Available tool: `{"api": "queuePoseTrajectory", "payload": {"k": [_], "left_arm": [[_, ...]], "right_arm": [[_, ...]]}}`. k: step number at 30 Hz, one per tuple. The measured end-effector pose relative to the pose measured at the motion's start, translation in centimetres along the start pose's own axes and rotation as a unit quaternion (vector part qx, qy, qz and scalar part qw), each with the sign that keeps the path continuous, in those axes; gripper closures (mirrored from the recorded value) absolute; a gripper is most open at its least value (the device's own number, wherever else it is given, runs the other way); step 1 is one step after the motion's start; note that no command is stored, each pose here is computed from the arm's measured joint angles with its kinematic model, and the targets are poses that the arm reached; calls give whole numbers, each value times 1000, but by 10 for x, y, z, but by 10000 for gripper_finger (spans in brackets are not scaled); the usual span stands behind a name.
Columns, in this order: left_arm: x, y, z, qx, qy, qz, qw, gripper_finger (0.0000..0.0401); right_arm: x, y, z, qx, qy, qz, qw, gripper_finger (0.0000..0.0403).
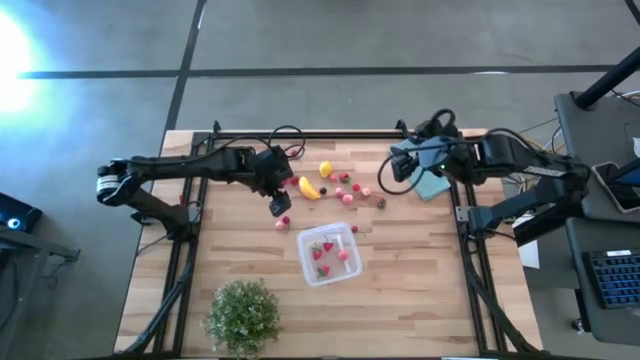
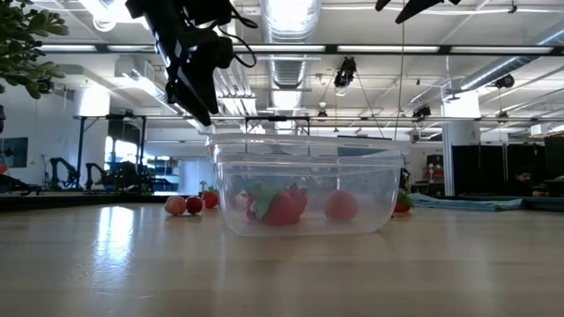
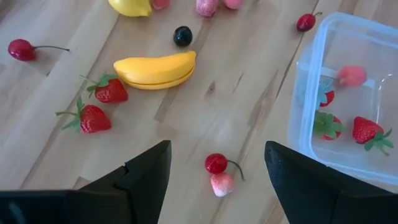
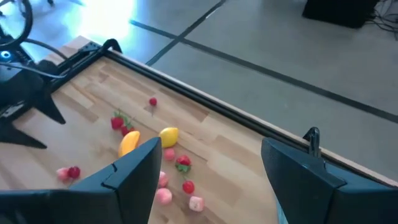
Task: Pick and placing Produce into tupperware
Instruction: Put the strawberry into the transparent bin
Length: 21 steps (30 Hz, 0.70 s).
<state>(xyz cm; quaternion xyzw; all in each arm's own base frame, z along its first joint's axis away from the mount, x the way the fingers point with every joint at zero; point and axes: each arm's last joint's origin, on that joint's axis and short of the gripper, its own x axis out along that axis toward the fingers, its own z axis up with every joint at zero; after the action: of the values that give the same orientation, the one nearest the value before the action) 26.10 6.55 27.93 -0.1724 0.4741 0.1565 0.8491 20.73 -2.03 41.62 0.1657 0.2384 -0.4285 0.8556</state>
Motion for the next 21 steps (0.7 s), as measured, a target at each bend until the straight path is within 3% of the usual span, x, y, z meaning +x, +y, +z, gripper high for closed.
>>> {"api": "queuePoseTrajectory", "payload": {"k": [21], "left_arm": [[27, 8, -25, 80, 20, 10, 997, 157]], "right_arm": [[48, 26, 1, 6, 13, -34, 999, 136]]}}
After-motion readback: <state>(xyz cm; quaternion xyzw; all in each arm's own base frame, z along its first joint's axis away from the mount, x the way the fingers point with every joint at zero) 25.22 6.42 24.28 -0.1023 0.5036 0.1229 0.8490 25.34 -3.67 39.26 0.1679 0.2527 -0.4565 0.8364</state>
